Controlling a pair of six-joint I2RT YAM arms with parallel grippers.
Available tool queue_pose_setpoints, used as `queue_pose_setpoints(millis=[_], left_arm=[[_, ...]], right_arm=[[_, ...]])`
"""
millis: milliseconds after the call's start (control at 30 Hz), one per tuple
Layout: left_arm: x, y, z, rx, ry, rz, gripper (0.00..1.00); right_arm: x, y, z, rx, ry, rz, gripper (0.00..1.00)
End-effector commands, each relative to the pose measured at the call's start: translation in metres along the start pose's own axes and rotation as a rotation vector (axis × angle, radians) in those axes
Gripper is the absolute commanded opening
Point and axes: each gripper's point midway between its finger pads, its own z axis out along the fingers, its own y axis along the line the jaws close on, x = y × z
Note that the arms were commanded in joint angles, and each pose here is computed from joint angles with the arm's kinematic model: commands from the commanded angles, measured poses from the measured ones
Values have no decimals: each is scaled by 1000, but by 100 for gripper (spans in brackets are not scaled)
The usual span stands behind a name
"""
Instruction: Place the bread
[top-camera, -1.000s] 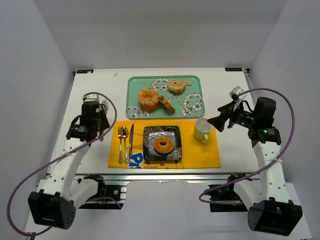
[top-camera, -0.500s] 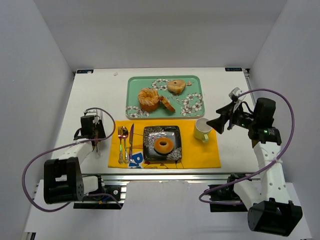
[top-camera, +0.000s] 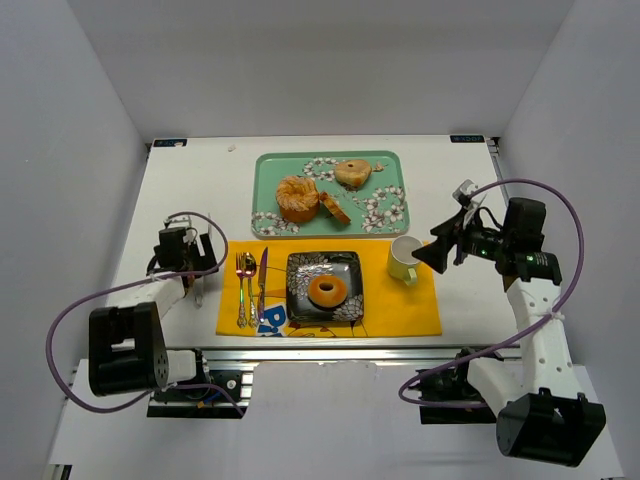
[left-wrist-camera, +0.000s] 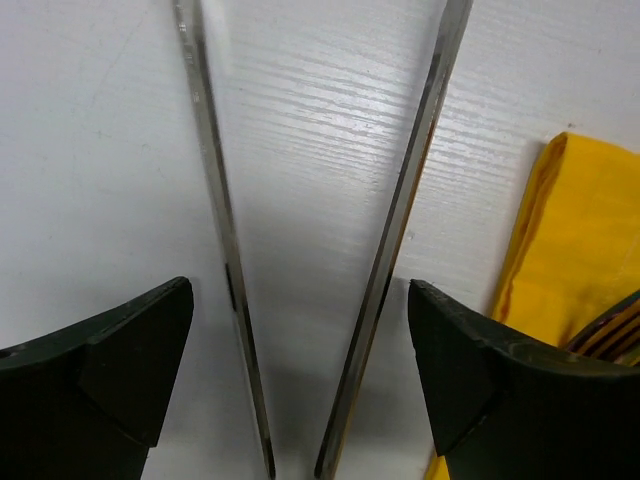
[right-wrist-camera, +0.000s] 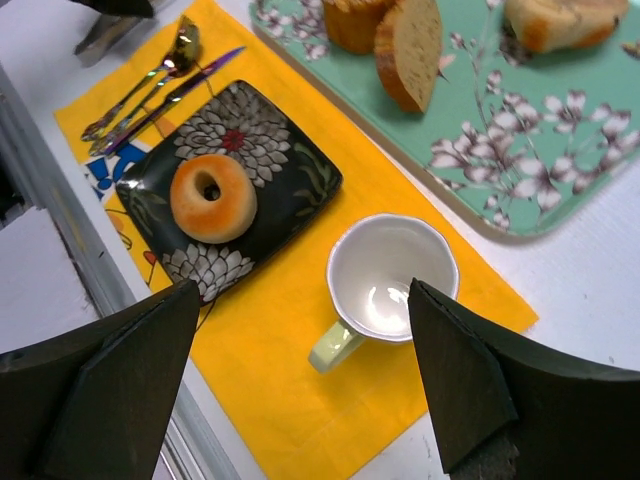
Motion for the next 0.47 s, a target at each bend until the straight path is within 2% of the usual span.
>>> queue_pose_setpoints(millis=[0,100,267,433], left_arm=[[-40,7,-19,-40,-98,-80,98],[-62,1,-37,-9,-143,-138,98],[-86,-14,-71,72,-168,-230,98],[-120,-28,-127,197,-313,-267,97]], right_arm=[[-3,-19,-2,96,31,63,89],[-4,-39,-3,200,49,130,89],[-26,-71,-10,376,-9,182,90],[-39,-80,0,339,-9,206,89]])
